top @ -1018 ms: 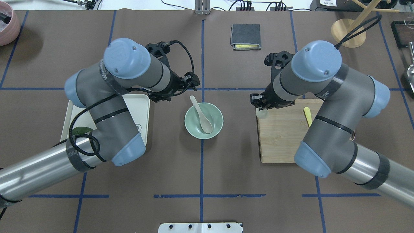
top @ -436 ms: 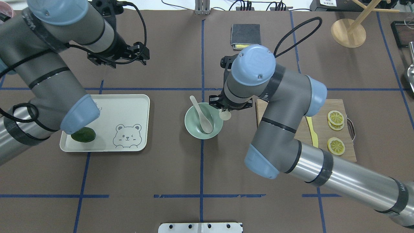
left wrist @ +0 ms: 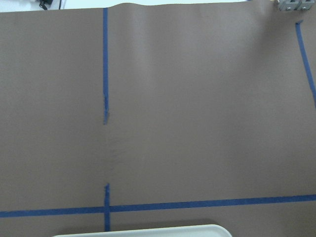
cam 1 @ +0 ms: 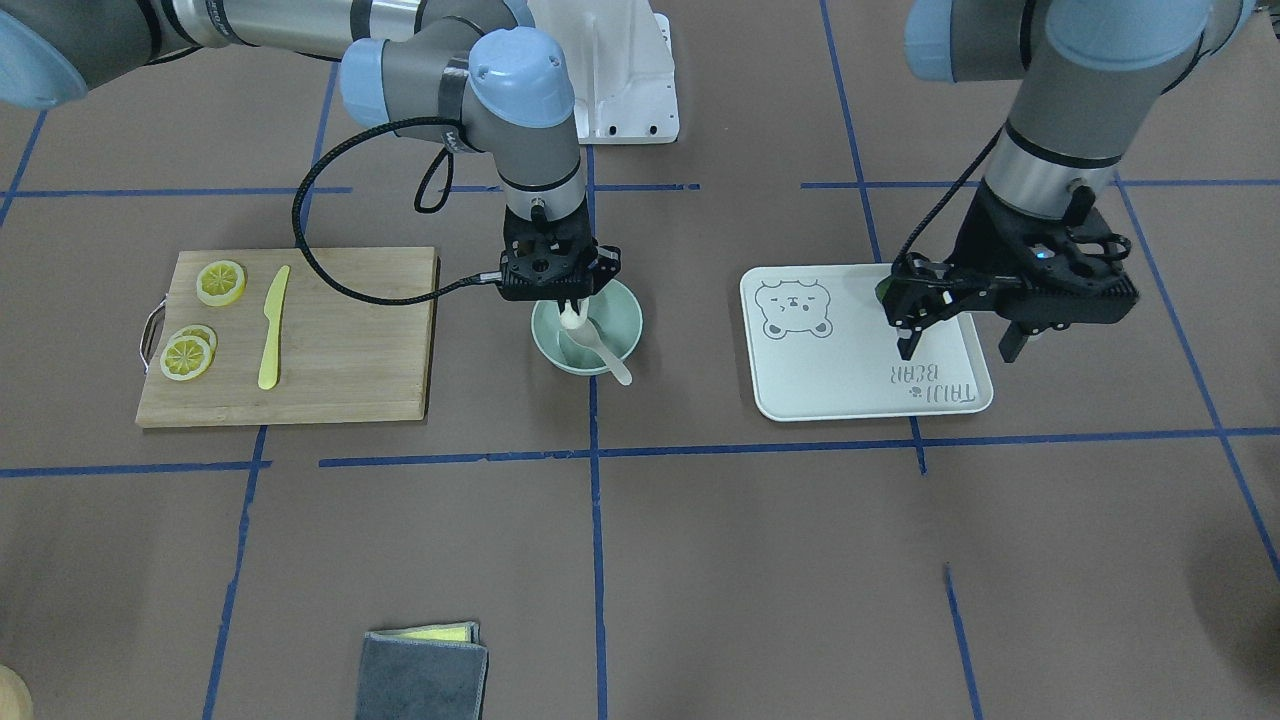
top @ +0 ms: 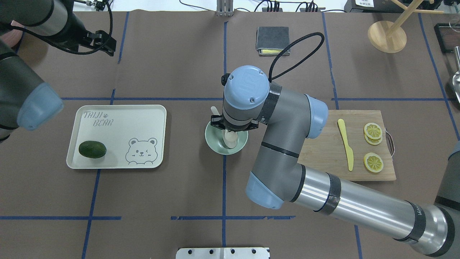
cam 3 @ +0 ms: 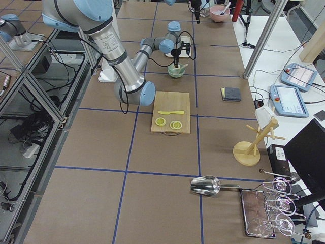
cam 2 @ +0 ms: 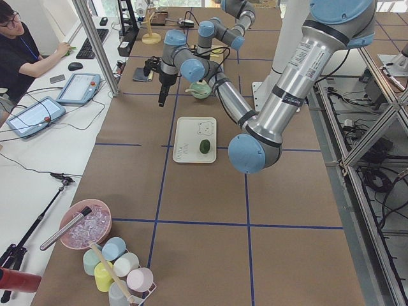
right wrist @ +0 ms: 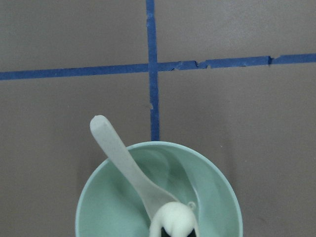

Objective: Put spoon and bun in bowl

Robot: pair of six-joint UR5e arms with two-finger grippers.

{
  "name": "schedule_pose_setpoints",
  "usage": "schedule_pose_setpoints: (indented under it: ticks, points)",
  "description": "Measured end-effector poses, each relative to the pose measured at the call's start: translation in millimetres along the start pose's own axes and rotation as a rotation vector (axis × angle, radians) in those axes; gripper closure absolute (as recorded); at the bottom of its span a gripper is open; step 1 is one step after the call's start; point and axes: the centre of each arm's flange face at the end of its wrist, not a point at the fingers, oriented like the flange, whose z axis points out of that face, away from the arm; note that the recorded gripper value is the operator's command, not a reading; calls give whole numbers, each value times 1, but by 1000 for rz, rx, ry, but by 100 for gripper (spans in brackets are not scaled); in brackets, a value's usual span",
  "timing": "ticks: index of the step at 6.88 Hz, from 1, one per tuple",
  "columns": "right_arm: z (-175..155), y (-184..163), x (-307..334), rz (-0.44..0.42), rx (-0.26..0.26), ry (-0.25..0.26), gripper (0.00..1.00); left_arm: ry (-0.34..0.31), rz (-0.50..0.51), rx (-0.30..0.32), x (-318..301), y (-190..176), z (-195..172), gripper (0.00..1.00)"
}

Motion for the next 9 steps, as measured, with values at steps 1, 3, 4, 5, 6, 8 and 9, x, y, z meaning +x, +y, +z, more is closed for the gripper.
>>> schedule_pose_setpoints:
  ticks: [1, 3, 4, 5, 6, 8, 9]
  points:
    - [0, 1, -5, -1, 0, -2, 0, -16, 26, 4, -17, -2, -1, 0]
    - [-1, -1, -14, -1, 2, -4, 0, -29, 45, 5, -30, -4, -2, 0]
    - [-1, -1, -15, 0, 2, -4, 0, -31, 46, 4, -32, -5, -2, 0]
    - [-1, -2, -15, 0, 3, -4, 0, -32, 47, 3, -32, -5, -1, 0]
    - [-2, -2, -16, 2, 3, -4, 0, -33, 46, 3, -33, -5, -1, 0]
    - [-3, -3, -17, 6, 4, -7, 0, -34, 45, 1, -33, -5, 0, 0]
    - [-8, -7, -13, 10, 8, -11, 0, -37, 43, -5, -38, -2, 3, 0]
